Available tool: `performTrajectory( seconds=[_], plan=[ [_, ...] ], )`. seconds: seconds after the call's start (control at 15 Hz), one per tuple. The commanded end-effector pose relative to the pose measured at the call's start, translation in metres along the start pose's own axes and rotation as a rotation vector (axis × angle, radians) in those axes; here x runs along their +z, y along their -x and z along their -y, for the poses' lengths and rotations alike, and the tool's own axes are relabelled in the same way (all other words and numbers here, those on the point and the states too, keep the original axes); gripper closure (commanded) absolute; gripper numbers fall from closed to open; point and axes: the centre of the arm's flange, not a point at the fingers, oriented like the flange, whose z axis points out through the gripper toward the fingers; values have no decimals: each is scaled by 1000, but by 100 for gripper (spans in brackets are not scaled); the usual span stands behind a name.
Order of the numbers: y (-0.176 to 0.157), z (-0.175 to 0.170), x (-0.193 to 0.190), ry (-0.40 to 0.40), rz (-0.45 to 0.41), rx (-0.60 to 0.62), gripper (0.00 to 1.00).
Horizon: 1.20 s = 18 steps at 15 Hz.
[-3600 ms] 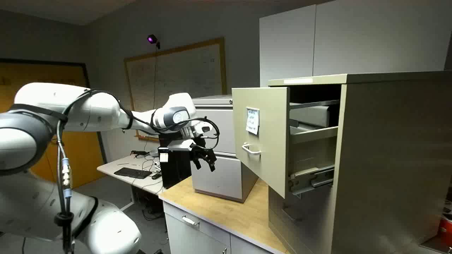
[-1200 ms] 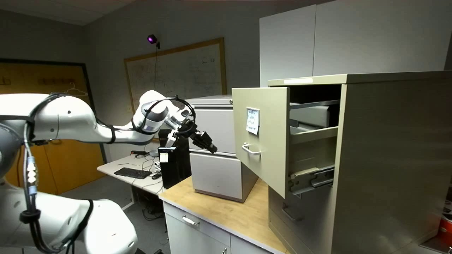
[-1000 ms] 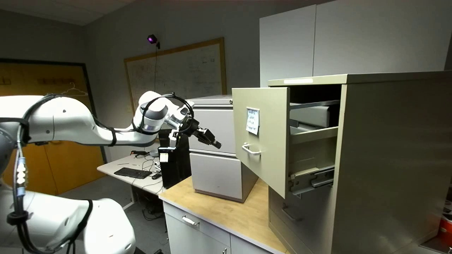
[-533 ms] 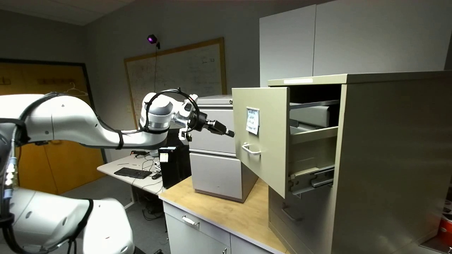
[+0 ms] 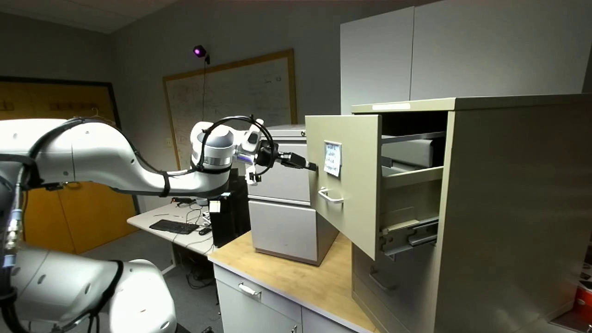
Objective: Close the top drawer of the right cabinet
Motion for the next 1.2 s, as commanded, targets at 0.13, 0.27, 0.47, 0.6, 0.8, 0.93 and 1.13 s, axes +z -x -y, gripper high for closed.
performTrajectory(
  seconds=[0.13, 0.27, 0.47, 0.6, 0.8, 0.93, 1.13],
  plan=[
    [-33, 2, 58, -78, 18, 68, 100],
    [-38, 2, 74, -97, 35, 83, 100],
    [-48, 4, 98, -128, 50, 97, 100],
    [-55, 6, 111, -145, 59, 107, 100],
    [-65, 9, 129, -161, 77, 128, 100],
    [-70, 11, 138, -168, 91, 147, 100],
    [-77, 12, 148, -176, 114, 172, 100]
  ],
)
